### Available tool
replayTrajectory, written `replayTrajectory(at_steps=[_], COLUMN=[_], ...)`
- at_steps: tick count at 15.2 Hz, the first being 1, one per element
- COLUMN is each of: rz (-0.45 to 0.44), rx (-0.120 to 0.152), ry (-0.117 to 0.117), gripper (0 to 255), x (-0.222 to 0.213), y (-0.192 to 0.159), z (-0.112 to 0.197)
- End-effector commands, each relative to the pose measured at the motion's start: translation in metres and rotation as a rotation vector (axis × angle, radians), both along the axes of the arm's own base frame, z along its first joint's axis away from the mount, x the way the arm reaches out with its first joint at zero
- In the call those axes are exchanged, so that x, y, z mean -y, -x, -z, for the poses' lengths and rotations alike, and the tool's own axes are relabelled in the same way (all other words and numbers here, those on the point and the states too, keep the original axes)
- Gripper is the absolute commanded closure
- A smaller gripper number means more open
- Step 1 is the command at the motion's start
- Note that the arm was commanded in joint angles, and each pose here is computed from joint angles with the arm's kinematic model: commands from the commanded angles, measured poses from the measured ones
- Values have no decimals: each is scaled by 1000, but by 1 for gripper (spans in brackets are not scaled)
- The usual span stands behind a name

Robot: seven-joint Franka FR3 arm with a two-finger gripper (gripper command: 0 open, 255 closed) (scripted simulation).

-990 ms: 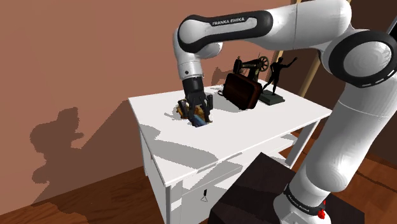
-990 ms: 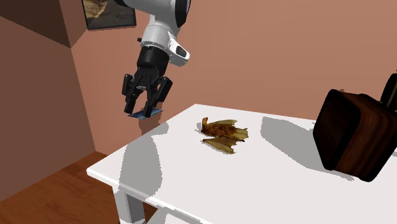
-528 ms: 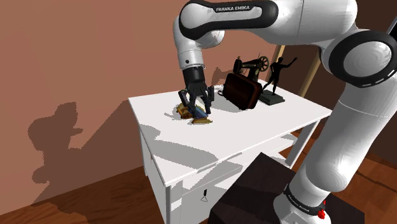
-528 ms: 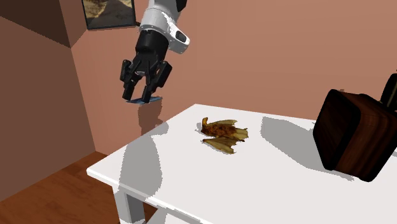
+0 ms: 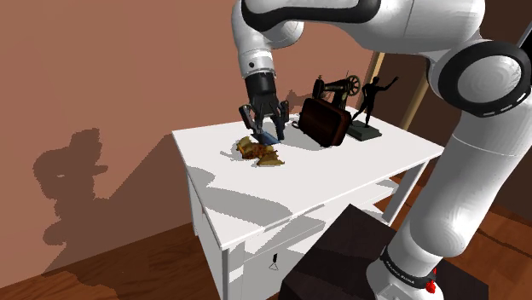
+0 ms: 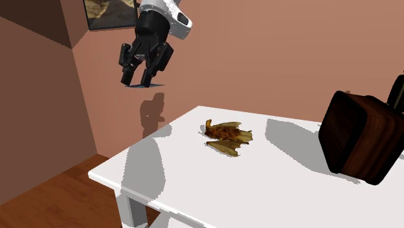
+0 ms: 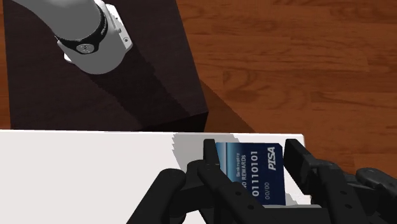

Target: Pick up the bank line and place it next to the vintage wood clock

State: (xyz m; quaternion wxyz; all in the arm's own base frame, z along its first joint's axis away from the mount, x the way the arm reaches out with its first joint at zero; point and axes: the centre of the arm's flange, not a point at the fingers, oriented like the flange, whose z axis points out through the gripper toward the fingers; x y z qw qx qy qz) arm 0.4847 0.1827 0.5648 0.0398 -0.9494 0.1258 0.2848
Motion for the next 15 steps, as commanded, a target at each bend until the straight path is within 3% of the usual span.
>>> replayTrajectory(at_steps=[1,5,15], rz=[0,0,0], rx=[0,0,0], ry=[0,0,0], gripper=[255,255,255], x=[1,1,131], y=[0,0,23], z=[-11,-30,-30])
